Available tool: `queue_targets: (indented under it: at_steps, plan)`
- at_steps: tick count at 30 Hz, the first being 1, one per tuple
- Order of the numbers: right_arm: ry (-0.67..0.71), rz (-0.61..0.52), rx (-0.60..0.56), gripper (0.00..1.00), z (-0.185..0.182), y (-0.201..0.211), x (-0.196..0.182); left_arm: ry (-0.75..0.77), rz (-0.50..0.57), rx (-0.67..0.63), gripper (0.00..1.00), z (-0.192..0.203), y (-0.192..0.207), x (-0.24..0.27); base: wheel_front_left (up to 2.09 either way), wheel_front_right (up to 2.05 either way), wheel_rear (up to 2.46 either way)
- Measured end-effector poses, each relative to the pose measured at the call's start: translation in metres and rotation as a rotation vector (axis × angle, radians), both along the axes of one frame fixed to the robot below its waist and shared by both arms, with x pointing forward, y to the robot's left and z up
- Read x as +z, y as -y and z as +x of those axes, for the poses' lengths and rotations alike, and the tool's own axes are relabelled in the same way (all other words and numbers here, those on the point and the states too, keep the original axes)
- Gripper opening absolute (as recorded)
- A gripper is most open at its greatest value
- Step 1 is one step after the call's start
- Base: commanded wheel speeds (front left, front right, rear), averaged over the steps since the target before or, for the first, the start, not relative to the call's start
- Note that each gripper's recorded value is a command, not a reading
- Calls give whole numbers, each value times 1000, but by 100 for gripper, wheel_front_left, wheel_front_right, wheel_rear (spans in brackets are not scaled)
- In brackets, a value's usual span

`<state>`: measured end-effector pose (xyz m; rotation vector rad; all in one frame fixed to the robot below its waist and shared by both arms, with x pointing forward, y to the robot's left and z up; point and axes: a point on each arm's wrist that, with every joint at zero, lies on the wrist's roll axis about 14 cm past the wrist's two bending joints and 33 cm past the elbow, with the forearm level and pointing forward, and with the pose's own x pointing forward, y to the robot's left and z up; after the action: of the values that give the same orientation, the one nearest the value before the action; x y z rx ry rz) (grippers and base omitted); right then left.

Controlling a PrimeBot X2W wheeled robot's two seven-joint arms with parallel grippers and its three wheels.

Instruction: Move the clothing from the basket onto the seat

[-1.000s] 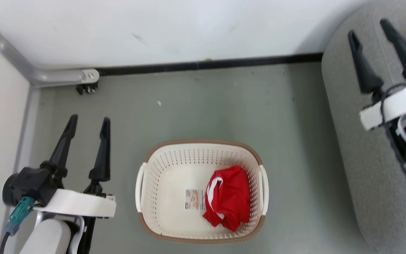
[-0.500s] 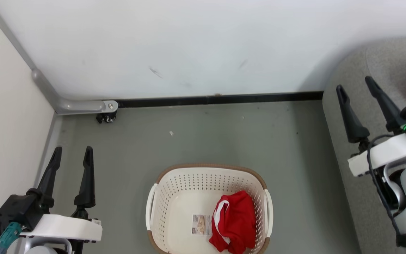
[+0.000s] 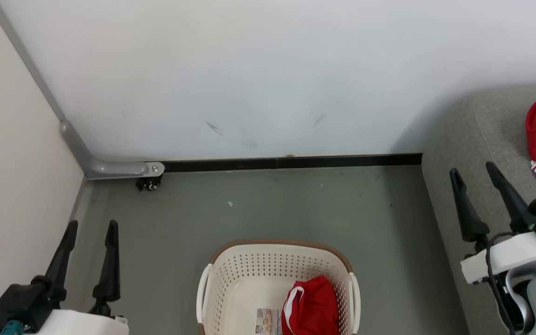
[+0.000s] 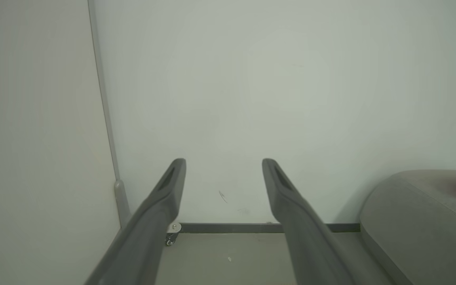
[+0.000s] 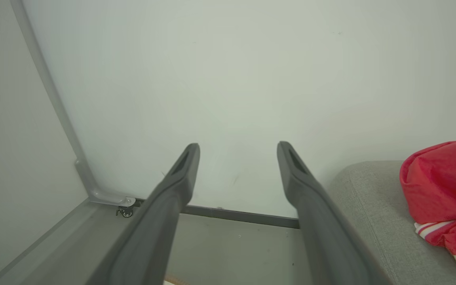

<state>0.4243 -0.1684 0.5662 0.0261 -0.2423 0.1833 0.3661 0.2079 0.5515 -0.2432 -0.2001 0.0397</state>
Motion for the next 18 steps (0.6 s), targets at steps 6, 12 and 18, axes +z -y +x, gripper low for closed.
queue_targets:
  at_steps: [6, 12, 18]
  plan:
    - [1, 9, -3, 100, -14, -1, 0, -19, 12, 2, 100, -13, -3, -7, 0, 0, 0]
    - [11, 11, -3, 100, -25, -2, 3, -29, 14, 2, 100, -23, -3, -11, 0, 0, 0]
    - [10, 12, -5, 100, -33, -1, 2, -34, 7, -4, 100, -30, -3, -14, 0, 0, 0]
